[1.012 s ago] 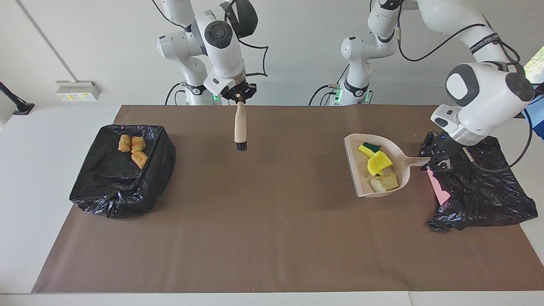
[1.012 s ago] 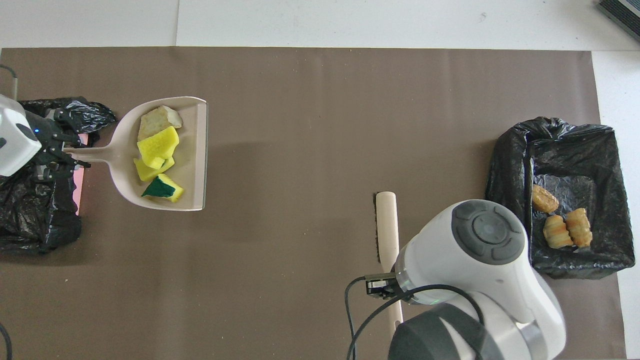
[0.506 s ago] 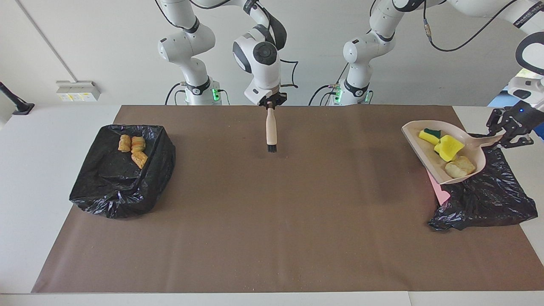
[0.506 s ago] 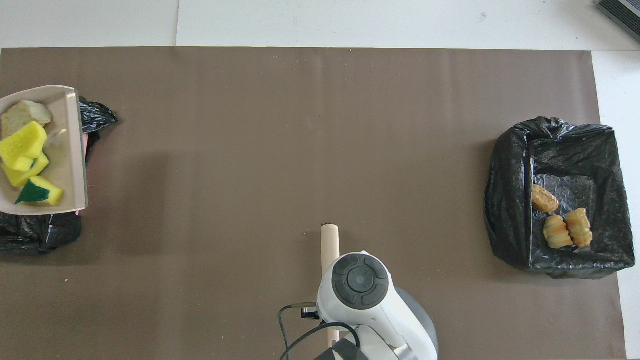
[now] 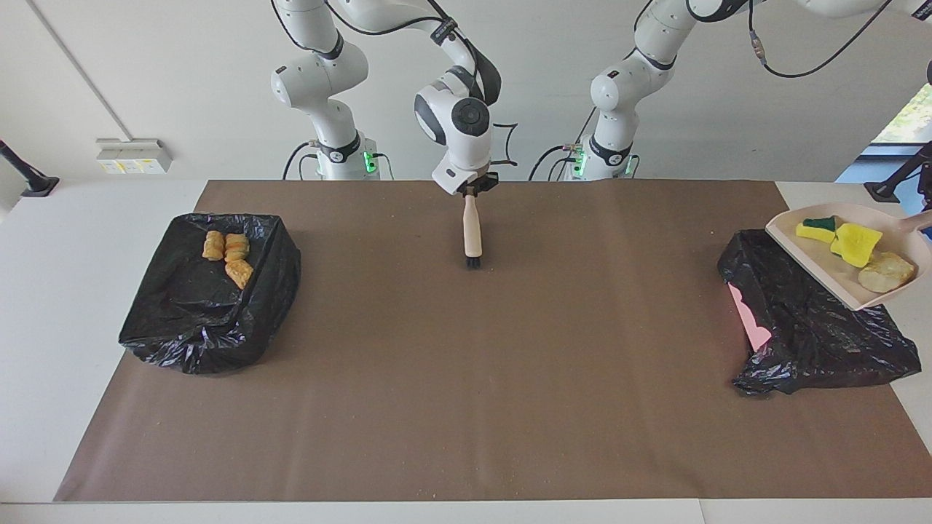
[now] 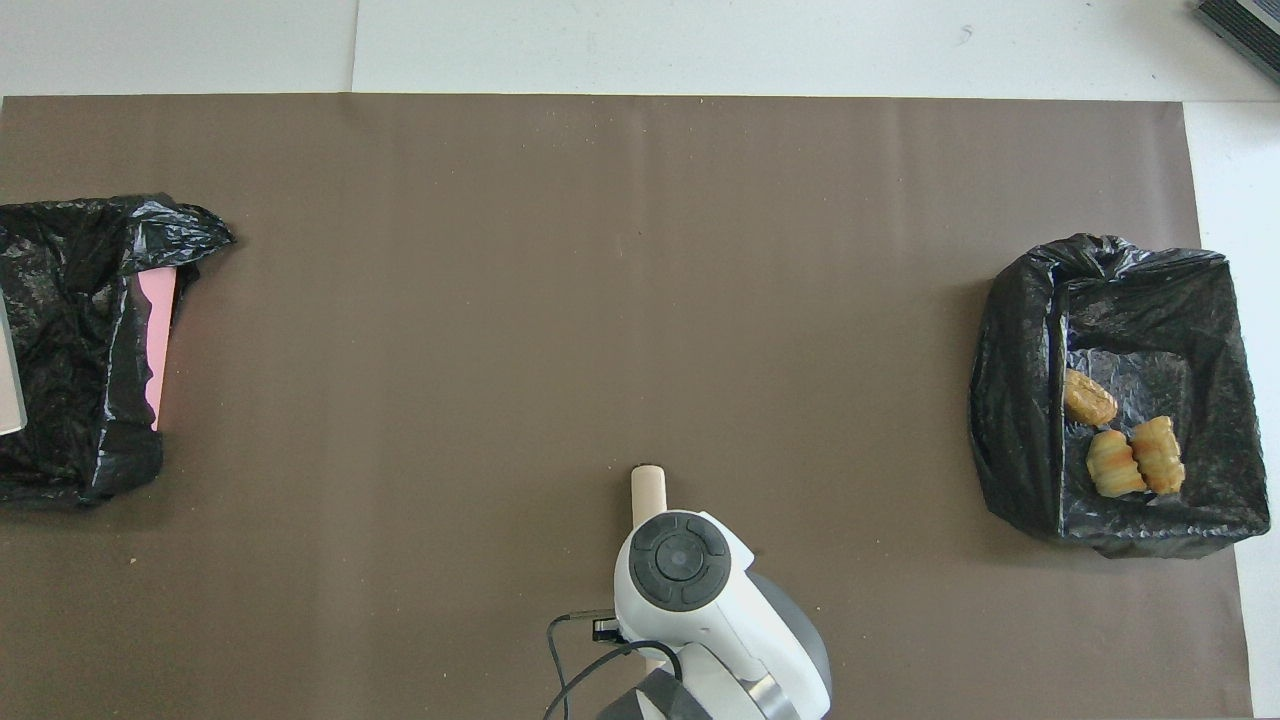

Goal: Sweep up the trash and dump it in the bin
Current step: 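Set the brush down on the table with the right gripper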

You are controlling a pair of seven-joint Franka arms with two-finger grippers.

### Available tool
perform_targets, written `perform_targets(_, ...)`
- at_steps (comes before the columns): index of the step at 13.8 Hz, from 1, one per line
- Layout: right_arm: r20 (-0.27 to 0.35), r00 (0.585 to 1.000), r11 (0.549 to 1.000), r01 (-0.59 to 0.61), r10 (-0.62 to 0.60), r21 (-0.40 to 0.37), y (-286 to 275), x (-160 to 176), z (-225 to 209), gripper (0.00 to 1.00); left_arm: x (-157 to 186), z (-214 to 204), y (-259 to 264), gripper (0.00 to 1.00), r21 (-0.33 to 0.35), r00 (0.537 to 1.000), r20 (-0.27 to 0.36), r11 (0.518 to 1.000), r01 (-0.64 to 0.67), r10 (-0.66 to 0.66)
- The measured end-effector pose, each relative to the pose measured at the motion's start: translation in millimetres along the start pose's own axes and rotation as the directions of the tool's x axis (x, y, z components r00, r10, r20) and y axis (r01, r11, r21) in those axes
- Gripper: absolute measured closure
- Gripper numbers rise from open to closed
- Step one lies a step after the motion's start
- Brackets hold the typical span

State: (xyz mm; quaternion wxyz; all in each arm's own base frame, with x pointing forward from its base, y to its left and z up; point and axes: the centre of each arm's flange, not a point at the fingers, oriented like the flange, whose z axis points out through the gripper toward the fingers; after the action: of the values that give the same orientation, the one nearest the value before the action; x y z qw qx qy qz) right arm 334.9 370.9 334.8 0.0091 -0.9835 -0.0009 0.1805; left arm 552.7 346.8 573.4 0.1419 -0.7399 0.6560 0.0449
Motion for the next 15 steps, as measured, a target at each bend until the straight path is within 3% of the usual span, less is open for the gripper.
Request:
perform_targets(5,-0.019,1.000,1.000,0.004,-0.004,0.006,-0.5,-1.8,9.7,0.72,-15.6,0.5,-6.6,0.69,0.010,0.976,0.217,1.000,-0.015,0.013)
perform_targets(8,-0.036,0.999,1.000,0.004,-0.003,0.021,-2.9,1.7,3.0,0.45,-19.0,-1.2,-8.5,0.69,0.006,0.944,0.329,1.000,0.020,-0.021)
perform_targets(9,-0.052,0.999,0.999,0.001,0.001,0.036,-4.2,6.5,-5.2,0.30,-19.3,-1.9,-8.8,0.69,0.002,0.936,0.351,1.000,0.016,-0.015)
perform_targets(12,-0.135,0.991,0.998,-0.011,0.019,0.058,5.6,33.3,-44.5,0.01,-20.3,-3.2,-9.1,0.69,-0.013,0.920,0.392,1.000,-0.003,0.007)
perform_targets(15,-0.259,0.964,0.996,-0.041,0.062,0.085,40.0,75.9,-108.0,0.00,-18.7,-6.2,-11.6,0.69,-0.018,0.893,0.449,1.000,-0.015,0.021)
